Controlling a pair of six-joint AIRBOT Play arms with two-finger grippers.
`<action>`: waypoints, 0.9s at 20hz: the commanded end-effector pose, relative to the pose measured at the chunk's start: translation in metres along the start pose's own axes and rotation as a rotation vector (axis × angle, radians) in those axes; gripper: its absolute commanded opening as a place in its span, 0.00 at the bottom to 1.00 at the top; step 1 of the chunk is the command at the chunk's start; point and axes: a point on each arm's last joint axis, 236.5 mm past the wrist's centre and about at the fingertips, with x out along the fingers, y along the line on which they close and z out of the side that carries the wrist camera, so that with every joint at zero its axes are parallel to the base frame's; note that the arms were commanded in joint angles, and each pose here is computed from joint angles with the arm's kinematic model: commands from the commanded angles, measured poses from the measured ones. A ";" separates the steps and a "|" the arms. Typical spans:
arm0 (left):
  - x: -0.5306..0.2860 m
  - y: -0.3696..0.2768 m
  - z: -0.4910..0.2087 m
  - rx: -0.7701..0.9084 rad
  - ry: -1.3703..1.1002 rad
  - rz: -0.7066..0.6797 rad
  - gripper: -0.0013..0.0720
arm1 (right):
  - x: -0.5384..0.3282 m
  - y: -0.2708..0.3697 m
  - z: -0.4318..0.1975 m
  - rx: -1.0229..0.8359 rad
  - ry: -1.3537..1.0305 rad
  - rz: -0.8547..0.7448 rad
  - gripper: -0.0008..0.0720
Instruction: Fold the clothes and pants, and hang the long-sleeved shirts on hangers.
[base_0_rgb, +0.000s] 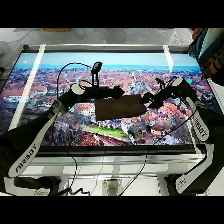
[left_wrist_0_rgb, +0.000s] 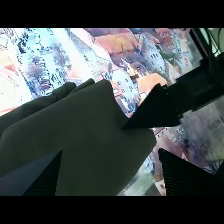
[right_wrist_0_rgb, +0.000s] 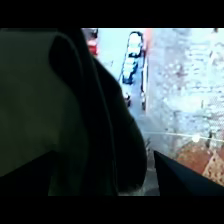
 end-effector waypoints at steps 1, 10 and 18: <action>-0.001 0.000 0.000 0.001 0.001 -0.002 0.96 | 0.012 -0.011 0.011 0.084 -0.064 -0.027 0.95; 0.000 0.000 0.000 0.001 0.001 -0.001 0.96 | 0.058 0.054 -0.009 0.140 0.085 0.329 0.94; -0.026 0.051 -0.002 0.248 0.080 0.172 0.04 | 0.039 0.107 0.031 -0.050 -0.094 0.376 0.03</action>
